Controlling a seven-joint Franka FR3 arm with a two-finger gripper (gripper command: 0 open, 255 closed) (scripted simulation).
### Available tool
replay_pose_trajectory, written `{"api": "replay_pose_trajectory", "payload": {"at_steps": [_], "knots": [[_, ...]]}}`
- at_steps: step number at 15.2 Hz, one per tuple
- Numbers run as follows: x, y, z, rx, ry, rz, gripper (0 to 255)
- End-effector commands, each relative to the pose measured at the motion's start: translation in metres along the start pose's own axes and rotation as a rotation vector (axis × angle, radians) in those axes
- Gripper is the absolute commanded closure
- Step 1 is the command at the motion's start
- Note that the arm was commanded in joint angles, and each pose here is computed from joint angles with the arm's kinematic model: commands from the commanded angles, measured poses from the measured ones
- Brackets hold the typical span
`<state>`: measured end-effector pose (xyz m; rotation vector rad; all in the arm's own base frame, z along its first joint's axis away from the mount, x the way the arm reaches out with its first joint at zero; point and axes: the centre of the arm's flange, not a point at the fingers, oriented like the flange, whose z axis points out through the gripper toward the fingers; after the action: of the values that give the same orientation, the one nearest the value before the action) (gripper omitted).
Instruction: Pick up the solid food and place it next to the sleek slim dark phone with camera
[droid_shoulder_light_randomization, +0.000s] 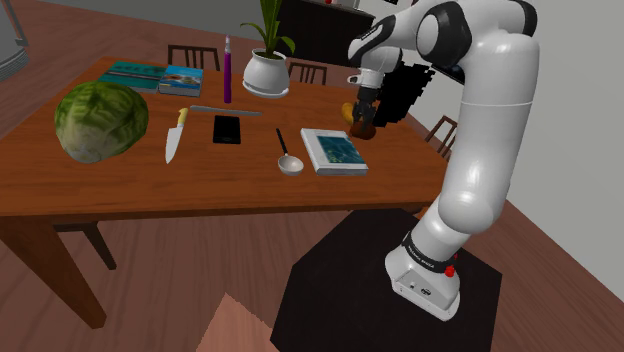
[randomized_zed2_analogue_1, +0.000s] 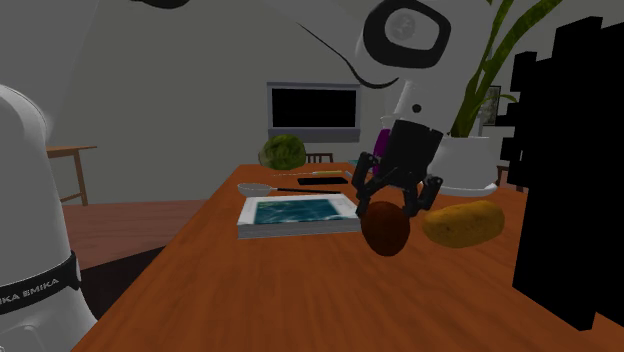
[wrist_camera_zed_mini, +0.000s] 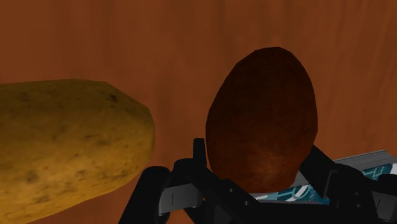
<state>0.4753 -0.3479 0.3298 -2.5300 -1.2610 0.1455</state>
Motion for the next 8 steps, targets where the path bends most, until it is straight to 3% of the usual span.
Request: {"api": "replay_pose_trajectory", "payload": {"at_steps": [1, 8], "knots": [[0.001, -0.003, -0.008, 0.0, 0.0, 0.0, 255], [0.003, -0.015, -0.043, 0.0, 0.0, 0.0, 255]]}}
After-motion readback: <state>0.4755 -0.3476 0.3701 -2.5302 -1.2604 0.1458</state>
